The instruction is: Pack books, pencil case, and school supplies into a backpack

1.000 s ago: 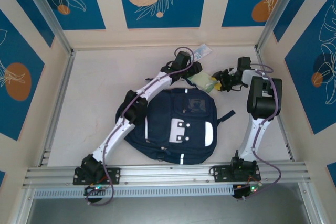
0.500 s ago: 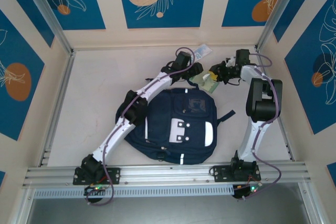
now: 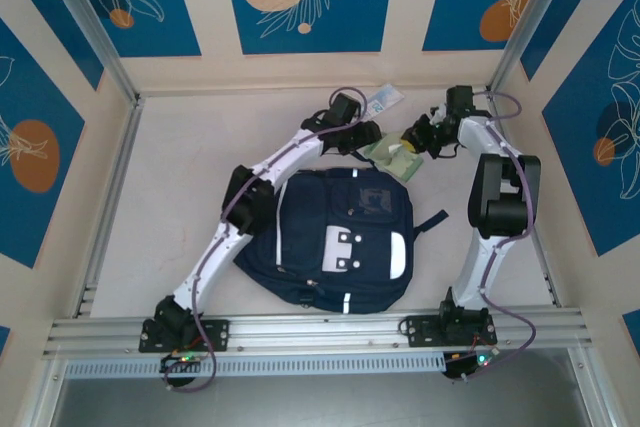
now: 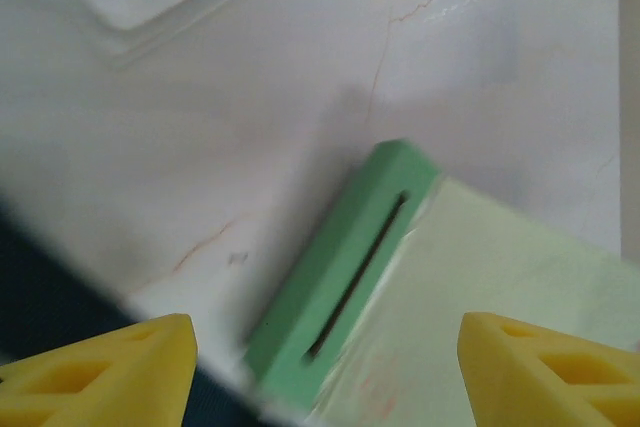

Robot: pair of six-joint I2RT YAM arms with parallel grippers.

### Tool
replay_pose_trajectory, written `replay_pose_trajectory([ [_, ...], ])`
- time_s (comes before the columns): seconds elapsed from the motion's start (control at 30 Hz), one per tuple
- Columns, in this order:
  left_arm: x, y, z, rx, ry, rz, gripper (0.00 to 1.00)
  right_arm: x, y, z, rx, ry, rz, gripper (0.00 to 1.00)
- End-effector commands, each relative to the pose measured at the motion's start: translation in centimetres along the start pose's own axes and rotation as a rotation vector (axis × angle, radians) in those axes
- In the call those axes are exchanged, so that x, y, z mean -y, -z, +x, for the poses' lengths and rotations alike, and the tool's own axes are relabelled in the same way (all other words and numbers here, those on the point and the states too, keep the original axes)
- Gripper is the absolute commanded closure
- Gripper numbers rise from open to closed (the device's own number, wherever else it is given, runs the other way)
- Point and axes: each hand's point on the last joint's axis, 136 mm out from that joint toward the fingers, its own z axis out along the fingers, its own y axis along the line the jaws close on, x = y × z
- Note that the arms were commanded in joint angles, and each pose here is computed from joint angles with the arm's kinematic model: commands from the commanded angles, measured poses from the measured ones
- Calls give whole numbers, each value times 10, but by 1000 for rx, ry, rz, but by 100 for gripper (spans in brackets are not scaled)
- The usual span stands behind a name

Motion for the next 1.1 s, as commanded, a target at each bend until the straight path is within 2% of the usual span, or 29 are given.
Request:
replay_pose_trajectory([
  [0.0,34,108,-52,137,-72,-3,29,-60,48,-2,115,158,-38,100],
  [0.17,20,205,-57,203,-222,-190,27,-133,78,19,190,378,-45,99],
  [0.27,9,256,-52,222,-261,-259,25,-170,99,41,224,480,-78,99],
  [0.33,10,284,-46,225,-258,-229,23,-189,110,61,213,509,-128,98],
  [0.53,49,362,-15,242,-275,43,21,-217,136,132,128,530,-280,97],
  [0.67,39,394,23,206,-285,88,16,-221,158,180,44,514,-424,96],
  [0.87,5,407,80,134,-238,133,14,-212,189,250,-103,552,-630,94],
  [1.07,11,419,112,89,-179,300,14,-191,207,300,-203,598,-732,94],
])
